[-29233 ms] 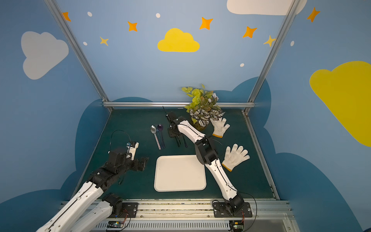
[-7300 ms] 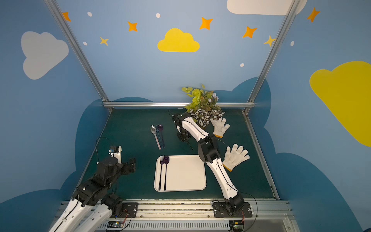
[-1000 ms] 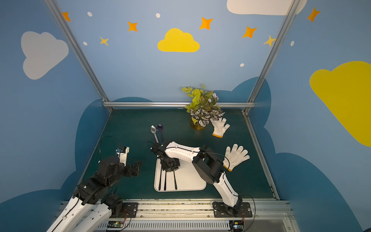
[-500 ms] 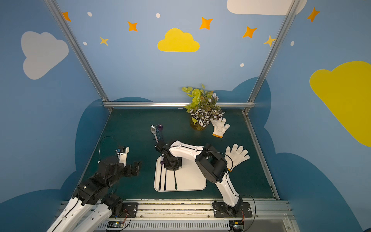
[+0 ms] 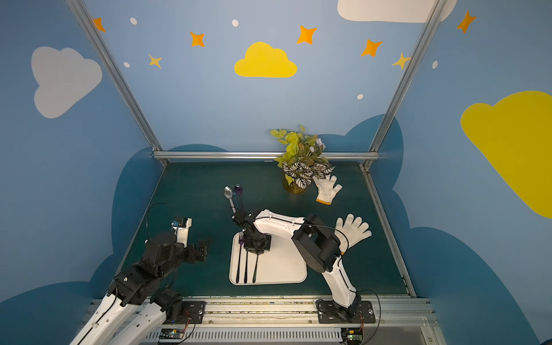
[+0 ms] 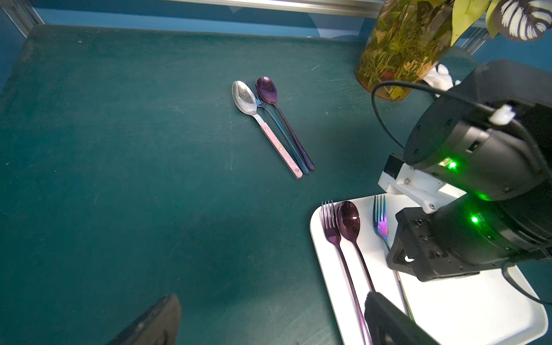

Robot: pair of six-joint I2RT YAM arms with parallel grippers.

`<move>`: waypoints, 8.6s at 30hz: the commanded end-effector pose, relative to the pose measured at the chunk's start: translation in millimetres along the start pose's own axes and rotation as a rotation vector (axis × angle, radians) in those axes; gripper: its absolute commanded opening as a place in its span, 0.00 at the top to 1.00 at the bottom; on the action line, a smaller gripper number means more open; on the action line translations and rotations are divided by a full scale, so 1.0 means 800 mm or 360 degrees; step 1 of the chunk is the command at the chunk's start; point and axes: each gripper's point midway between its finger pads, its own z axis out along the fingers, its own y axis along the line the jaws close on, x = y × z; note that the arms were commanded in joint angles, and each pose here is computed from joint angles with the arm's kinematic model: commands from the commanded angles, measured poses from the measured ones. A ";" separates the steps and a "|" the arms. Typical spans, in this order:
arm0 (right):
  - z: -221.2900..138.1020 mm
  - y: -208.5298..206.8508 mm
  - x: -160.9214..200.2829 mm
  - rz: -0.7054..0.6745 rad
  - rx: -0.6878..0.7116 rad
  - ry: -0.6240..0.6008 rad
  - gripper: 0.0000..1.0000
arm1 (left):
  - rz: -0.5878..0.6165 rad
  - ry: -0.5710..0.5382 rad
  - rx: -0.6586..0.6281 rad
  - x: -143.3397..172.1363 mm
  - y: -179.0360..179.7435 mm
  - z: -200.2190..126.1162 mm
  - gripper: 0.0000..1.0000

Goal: Set the spoon and fork side by side
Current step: Place the fork on the tray, then pick up the spoon from the center of the board, then place the spoon on the tray, then pick up the fork at the center of the board.

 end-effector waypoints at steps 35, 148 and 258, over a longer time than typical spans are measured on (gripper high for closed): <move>0.010 -0.022 0.044 -0.0369 0.0282 0.0068 0.77 | 0.0009 -0.0062 0.0018 -0.011 -0.003 -0.006 0.00; -0.172 -0.217 -0.120 -0.0102 -0.0452 -0.0366 0.67 | -0.0267 0.0818 -0.0152 0.085 -0.267 0.099 0.97; -0.162 -0.221 -0.090 -0.0201 -0.0453 -0.0294 0.68 | -0.0545 0.0958 -0.0595 -0.069 -0.002 0.389 0.57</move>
